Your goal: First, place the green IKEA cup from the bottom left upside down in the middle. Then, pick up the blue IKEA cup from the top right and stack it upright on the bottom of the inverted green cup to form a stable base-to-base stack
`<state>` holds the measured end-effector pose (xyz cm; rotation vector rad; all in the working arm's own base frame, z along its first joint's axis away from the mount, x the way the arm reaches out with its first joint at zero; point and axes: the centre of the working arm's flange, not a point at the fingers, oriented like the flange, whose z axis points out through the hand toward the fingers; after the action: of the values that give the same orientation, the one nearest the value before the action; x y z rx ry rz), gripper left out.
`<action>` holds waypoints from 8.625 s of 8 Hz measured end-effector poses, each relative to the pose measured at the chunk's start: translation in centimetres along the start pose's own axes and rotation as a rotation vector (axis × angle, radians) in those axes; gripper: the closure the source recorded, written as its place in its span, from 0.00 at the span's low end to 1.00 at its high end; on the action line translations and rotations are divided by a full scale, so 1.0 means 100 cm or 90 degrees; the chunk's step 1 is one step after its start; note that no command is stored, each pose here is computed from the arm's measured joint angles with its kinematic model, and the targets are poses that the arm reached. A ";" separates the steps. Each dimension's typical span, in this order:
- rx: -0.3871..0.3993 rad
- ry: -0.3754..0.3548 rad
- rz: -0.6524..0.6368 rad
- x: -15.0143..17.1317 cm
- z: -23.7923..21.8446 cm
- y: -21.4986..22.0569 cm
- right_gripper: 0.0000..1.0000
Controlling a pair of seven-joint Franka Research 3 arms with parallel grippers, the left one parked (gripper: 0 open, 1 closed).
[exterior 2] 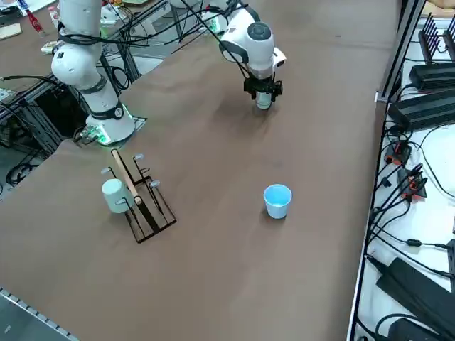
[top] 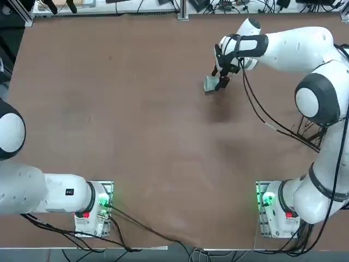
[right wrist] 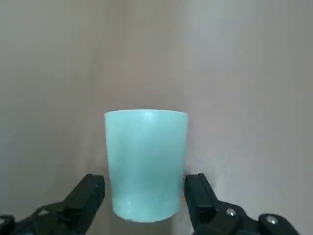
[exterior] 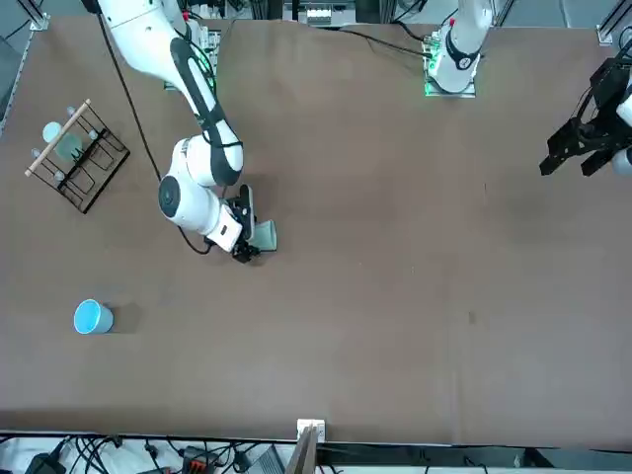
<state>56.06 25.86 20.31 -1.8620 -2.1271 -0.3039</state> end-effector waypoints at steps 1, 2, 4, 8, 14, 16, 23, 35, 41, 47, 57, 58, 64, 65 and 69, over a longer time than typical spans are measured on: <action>-0.002 -0.002 0.000 -0.001 0.002 -0.001 0.00; -0.005 -0.003 0.001 -0.001 0.003 -0.001 0.00; -0.007 -0.007 0.001 -0.002 0.009 -0.003 0.00; -0.012 -0.008 0.003 0.000 0.018 -0.004 0.04; -0.015 -0.006 -0.001 0.003 0.014 -0.004 0.13; -0.017 -0.004 -0.007 0.008 0.010 -0.004 0.13; -0.012 -0.026 -0.037 -0.009 -0.072 0.021 0.13; 0.008 -0.665 0.209 0.000 -0.202 0.009 0.13; 0.005 -0.861 0.143 0.013 -0.078 0.004 0.13; -0.025 -0.843 0.510 -0.029 -0.056 -0.014 0.13; 0.106 -0.764 0.666 -0.127 -0.026 0.023 0.13; 0.112 -0.762 0.664 -0.128 -0.020 0.025 0.13; 0.123 -0.762 0.655 -0.131 -0.014 0.027 0.12; 0.123 -0.760 0.655 -0.132 -0.012 0.027 0.01; 0.097 -0.743 0.651 -0.125 -0.015 0.040 0.00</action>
<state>61.61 14.32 17.12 -3.0404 -1.1251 1.3818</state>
